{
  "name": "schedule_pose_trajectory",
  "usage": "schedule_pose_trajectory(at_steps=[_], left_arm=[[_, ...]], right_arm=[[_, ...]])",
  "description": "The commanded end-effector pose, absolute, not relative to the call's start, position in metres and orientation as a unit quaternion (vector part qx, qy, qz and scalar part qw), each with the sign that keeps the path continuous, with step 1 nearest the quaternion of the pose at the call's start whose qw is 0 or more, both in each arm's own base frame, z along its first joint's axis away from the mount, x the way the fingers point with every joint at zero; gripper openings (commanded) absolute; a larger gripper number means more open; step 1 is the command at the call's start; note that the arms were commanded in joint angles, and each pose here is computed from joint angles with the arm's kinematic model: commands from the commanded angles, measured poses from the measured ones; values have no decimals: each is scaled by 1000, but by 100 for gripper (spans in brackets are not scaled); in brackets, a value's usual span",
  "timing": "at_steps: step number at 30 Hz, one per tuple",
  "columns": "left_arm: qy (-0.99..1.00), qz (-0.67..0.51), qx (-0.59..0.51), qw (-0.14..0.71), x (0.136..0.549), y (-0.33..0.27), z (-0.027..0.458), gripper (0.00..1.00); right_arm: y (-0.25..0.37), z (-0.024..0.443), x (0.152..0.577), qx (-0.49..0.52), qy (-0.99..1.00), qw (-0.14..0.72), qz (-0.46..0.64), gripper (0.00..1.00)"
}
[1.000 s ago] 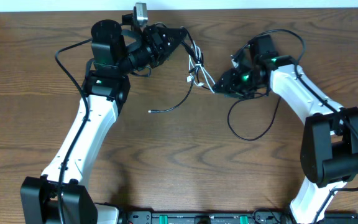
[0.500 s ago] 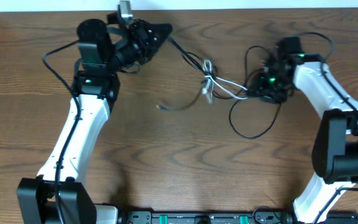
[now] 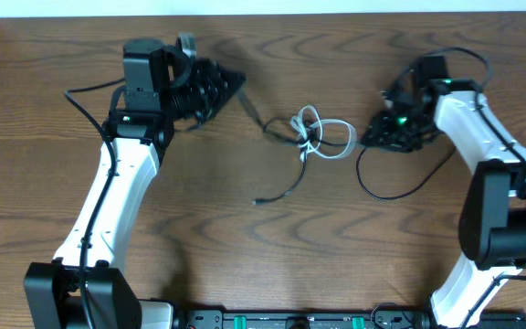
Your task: Untangle cables
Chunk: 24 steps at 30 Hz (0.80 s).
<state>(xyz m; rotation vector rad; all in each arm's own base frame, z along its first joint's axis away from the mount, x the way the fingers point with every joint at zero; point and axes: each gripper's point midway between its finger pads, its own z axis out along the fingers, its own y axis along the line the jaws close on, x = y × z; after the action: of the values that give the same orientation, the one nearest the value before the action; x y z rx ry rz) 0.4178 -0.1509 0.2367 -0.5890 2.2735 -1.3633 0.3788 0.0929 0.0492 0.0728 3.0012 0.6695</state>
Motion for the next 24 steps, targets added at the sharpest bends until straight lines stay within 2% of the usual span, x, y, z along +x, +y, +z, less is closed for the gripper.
schedule_pose_trajectory(at_steps=[1,4,8,9,12,14,19,24], left_arm=[[868,-384,-190,250,411,-125,213,8],[905,-306,-189,227,393,-106,183,8],[933,-241,-168,207,376,-90,163,17],[938,-231,-163,203,373,-88,160,25],[948,-211,-128,199,367,-85,155,37],[951,-208,-103,203,366,-86,155,45],[939,-257,11,230,367,-109,181,56],[920,-283,86,256,365,-131,204,59]], right_arm=[[129,49,367,-48,968,23,247,47],[135,46,365,-63,971,23,227,48],[137,45,367,-70,972,29,221,49],[137,45,367,-71,972,30,221,50],[139,46,366,-71,971,29,225,50],[140,47,366,-71,970,28,231,51],[144,49,366,-78,967,30,243,52],[144,49,368,-81,966,36,243,55]])
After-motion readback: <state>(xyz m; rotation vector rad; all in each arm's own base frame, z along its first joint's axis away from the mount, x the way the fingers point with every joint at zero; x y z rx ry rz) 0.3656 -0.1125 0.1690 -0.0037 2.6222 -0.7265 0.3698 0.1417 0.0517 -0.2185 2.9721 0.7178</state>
